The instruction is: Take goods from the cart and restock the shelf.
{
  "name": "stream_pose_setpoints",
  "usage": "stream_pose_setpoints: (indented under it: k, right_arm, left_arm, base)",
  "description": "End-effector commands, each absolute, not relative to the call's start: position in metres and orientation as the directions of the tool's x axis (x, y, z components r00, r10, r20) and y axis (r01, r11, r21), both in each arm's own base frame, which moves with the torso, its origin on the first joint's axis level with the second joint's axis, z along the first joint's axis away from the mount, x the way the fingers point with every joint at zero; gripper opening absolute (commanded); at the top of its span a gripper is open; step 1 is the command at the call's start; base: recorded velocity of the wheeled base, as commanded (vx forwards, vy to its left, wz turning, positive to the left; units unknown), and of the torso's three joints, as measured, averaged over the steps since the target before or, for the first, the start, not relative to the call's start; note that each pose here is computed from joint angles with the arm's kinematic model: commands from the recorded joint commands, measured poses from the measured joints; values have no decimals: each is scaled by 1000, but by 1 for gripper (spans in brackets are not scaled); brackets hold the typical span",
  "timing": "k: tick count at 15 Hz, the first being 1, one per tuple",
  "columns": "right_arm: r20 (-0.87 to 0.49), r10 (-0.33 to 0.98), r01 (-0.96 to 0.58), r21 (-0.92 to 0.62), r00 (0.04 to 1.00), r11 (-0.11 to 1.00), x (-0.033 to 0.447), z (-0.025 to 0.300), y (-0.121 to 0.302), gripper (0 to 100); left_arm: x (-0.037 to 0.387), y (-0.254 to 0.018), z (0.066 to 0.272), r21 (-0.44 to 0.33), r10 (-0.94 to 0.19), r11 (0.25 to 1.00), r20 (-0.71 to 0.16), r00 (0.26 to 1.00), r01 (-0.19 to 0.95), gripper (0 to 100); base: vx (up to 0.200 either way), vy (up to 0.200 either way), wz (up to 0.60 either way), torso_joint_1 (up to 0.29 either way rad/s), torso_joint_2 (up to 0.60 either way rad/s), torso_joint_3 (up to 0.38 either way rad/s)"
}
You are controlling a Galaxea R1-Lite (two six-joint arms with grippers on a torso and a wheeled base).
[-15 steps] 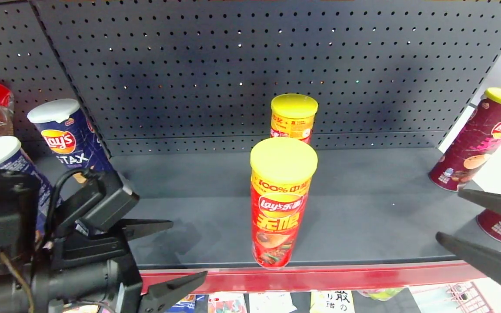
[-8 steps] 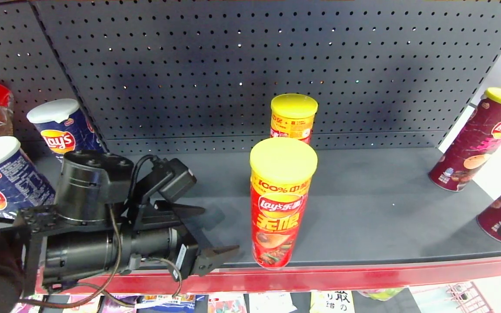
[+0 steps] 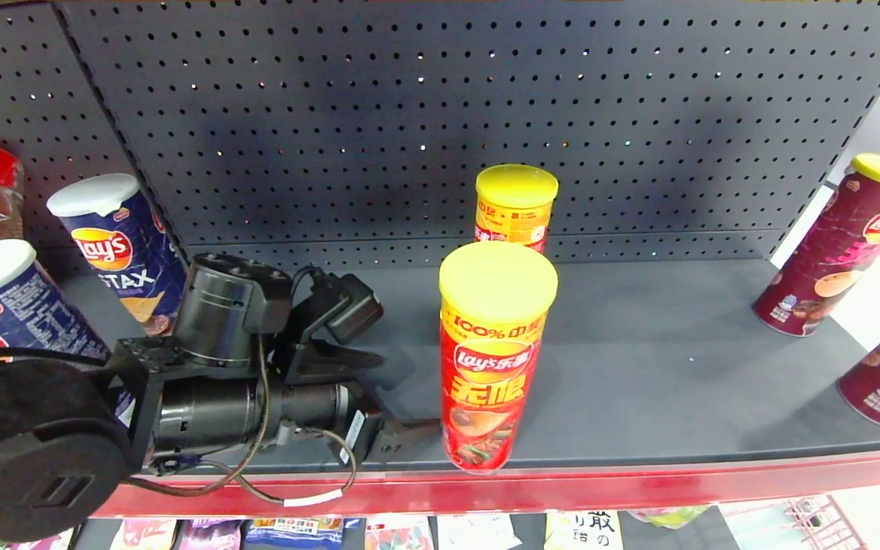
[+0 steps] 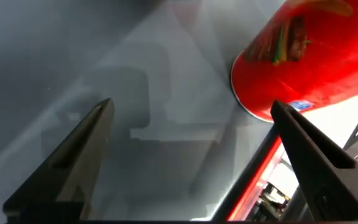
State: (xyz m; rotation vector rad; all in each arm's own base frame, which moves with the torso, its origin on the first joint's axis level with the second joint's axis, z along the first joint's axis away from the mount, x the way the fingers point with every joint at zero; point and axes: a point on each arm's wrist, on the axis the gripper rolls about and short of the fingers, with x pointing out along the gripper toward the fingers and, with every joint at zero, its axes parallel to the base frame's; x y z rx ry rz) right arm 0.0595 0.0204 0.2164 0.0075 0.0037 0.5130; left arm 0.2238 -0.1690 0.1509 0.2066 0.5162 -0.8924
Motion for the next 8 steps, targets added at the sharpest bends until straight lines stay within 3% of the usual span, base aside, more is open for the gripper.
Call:
stream_pose_setpoints:
  k: [1, 8]
  right_arm:
    - [-4, 492, -492, 9, 871, 871, 60, 216, 21, 100]
    - [-1, 492, -492, 8, 871, 871, 60, 217, 21, 100]
  left_arm:
    - [226, -172, 150, -40, -690, 615, -512, 512, 788, 100]
    - [230, -178, 148, -39, -693, 607, -516, 504, 794, 100]
  base:
    - [0, 0, 0, 0, 0, 0]
    - [0, 0, 0, 0, 0, 0]
